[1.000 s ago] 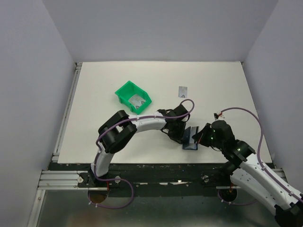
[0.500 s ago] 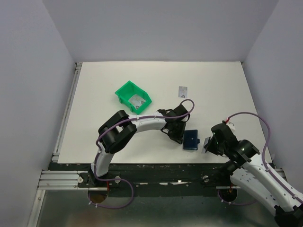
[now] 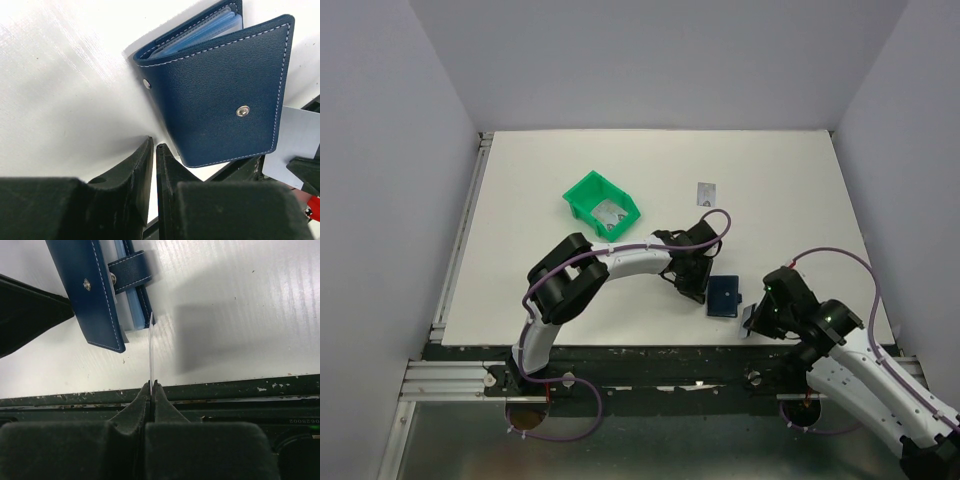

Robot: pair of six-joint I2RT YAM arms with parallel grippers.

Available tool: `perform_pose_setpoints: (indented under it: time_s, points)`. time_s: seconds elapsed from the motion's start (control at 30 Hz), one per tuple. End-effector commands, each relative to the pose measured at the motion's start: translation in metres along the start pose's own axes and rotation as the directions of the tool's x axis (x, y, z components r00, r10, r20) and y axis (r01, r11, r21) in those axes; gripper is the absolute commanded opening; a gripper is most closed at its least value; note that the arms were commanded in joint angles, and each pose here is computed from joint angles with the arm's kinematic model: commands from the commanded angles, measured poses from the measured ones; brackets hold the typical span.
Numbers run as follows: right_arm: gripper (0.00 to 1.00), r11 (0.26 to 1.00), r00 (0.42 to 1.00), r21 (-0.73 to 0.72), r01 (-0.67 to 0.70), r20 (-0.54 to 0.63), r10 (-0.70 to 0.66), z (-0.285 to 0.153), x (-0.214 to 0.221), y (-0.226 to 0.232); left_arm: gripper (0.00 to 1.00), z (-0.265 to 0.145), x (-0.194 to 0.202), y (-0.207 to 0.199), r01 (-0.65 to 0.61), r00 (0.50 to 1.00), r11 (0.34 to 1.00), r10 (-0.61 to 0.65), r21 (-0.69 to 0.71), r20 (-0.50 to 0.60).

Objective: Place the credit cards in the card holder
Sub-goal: Insert the credit card into the card holder.

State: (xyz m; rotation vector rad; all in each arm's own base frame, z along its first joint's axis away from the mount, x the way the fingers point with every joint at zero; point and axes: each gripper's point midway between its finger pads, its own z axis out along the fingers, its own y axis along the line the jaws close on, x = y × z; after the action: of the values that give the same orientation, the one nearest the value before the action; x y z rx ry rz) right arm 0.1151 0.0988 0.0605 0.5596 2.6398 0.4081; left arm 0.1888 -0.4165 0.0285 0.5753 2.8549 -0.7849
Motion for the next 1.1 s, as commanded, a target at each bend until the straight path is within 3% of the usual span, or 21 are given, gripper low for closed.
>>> perform_pose_setpoints:
  time_s: [0.0, 0.23, 0.73, 1.07]
  points:
    - [0.00, 0.998, 0.999, -0.059, 0.006, -0.032, -0.008, 0.005, 0.006, 0.009, 0.25, -0.010, -0.007, -0.003, -0.018, 1.000, 1.000, 0.018, -0.009, 0.025]
    - [0.00, 0.993, 0.999, -0.111, 0.025, 0.023, -0.023, 0.006, 0.000, 0.013, 0.24, -0.008, -0.005, -0.001, -0.017, 1.000, 1.000, 0.017, -0.011, 0.021]
    - [0.00, 0.995, 0.996, -0.083, 0.062, 0.072, -0.056, 0.018, -0.011, 0.013, 0.24, -0.007, -0.008, -0.001, -0.013, 1.000, 1.000, 0.013, -0.006, 0.017]
    - [0.00, 0.991, 0.995, -0.087, 0.099, 0.011, -0.099, 0.022, -0.002, 0.016, 0.24, -0.010, -0.010, 0.000, -0.010, 1.000, 1.000, 0.010, -0.005, 0.021]
